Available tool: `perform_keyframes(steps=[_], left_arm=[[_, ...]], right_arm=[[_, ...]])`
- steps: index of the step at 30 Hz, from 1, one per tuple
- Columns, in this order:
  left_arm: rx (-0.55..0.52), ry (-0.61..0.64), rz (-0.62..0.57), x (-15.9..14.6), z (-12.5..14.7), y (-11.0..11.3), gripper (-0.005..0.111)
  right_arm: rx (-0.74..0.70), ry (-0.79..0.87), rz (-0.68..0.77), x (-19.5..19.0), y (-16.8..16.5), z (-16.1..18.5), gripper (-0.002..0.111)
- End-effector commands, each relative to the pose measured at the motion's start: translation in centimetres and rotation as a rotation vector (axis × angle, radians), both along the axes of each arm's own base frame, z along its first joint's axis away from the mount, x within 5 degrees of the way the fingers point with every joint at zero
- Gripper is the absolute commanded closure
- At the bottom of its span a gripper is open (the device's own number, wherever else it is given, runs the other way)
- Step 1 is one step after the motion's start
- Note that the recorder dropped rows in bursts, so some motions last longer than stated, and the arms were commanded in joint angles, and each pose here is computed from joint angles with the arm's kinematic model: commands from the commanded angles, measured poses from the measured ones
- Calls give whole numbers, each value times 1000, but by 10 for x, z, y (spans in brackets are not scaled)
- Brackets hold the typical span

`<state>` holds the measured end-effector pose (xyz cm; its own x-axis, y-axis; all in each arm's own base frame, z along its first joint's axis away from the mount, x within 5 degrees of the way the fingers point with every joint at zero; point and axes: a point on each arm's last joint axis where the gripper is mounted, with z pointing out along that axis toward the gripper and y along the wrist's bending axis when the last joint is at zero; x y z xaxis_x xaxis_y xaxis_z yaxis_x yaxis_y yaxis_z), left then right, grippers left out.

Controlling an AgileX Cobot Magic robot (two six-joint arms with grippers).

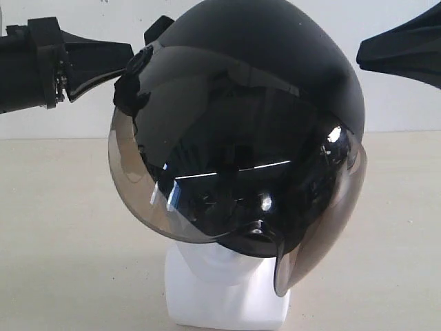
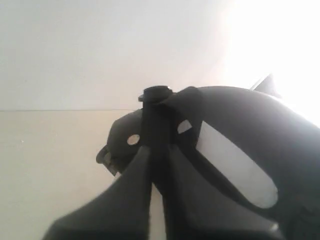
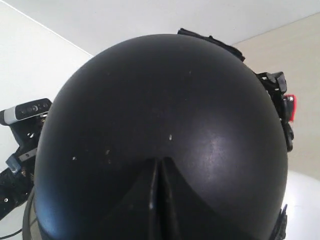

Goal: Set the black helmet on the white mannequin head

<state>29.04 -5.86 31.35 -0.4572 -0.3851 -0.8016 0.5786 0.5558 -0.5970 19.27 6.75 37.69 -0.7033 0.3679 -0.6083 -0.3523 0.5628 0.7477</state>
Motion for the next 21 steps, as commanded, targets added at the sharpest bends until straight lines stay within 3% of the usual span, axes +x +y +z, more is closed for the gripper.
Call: perform_keyframes(steps=[1, 8, 21], left_arm=[[29, -2, 5, -1, -3, 1, 102], [46, 5, 24, 0, -7, 6, 102], [-7, 0, 59, -2, -3, 40, 102]], right_arm=[[-8, -1, 5, -1, 0, 0, 108], [-20, 0, 7, -1, 0, -1, 108], [-22, -38, -44, -2, -3, 4, 108]])
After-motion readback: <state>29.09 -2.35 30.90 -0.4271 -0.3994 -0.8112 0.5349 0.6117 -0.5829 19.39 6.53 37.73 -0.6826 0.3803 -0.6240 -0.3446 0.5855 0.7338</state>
